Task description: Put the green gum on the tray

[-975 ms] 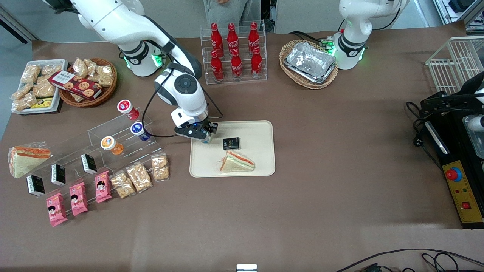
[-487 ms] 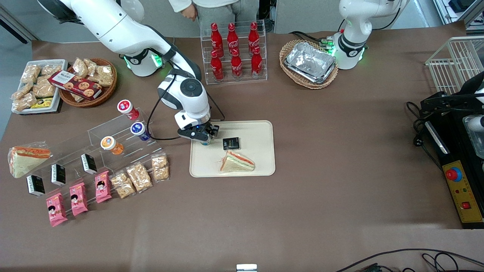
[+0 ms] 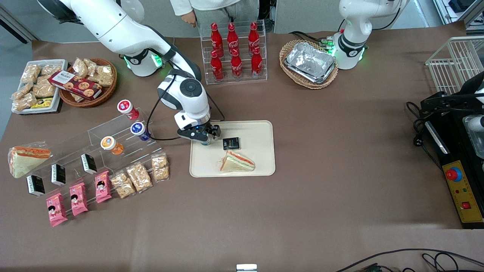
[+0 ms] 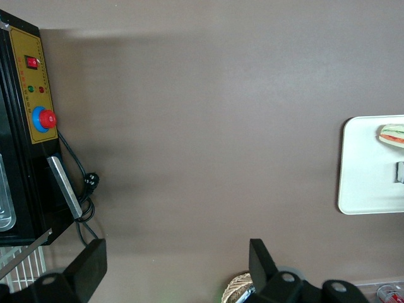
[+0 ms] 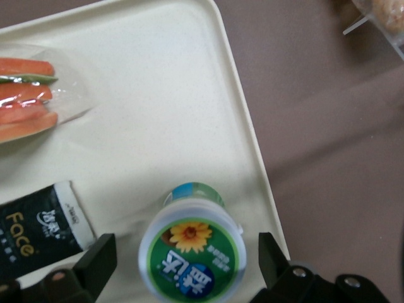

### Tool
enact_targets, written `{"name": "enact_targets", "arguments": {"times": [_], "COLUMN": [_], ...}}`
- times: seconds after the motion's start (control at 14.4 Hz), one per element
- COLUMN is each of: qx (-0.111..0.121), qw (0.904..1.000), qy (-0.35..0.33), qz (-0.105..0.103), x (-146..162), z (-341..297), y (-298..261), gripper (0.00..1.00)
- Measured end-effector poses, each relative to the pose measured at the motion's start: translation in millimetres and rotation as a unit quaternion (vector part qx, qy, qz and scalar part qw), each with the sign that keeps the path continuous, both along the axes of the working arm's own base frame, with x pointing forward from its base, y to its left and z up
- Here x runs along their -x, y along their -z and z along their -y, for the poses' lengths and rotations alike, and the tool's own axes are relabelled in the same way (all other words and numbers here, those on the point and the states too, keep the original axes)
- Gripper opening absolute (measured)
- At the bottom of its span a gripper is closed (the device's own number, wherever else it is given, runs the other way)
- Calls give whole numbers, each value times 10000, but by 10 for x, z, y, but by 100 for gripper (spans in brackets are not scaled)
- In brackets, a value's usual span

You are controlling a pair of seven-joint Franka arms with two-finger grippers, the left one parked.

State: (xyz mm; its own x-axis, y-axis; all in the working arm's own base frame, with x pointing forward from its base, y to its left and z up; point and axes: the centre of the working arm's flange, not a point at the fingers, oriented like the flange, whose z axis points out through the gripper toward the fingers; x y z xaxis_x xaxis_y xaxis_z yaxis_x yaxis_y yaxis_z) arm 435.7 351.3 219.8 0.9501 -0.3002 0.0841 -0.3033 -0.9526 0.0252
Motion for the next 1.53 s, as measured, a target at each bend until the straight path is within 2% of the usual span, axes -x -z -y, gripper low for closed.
{"name": "enact_targets", "arguments": {"times": [0.35,0.49,0.63,0.77,0.91,1.11,1.25,1.53], "qx": [-13,134,146,8,-93,-150,-226,-195], "qw": [9999,9998,9999,9994,9985,9980,9971,9902], "qy": [12,42,79,51,-25,-47,-328,-1298], "qz": [123,147,-16,-339,-537,-617,-650,-480], "x": [-111,-169,-204,-252,-334,-459,-535,-695], "z": [11,-4,-92,-181,-212,-240,-248,51], "y": [-118,-265,-526,-926,-1412,-2109,-2545,-3183], "gripper": [100,100,100,100,100,100,100,100]}}
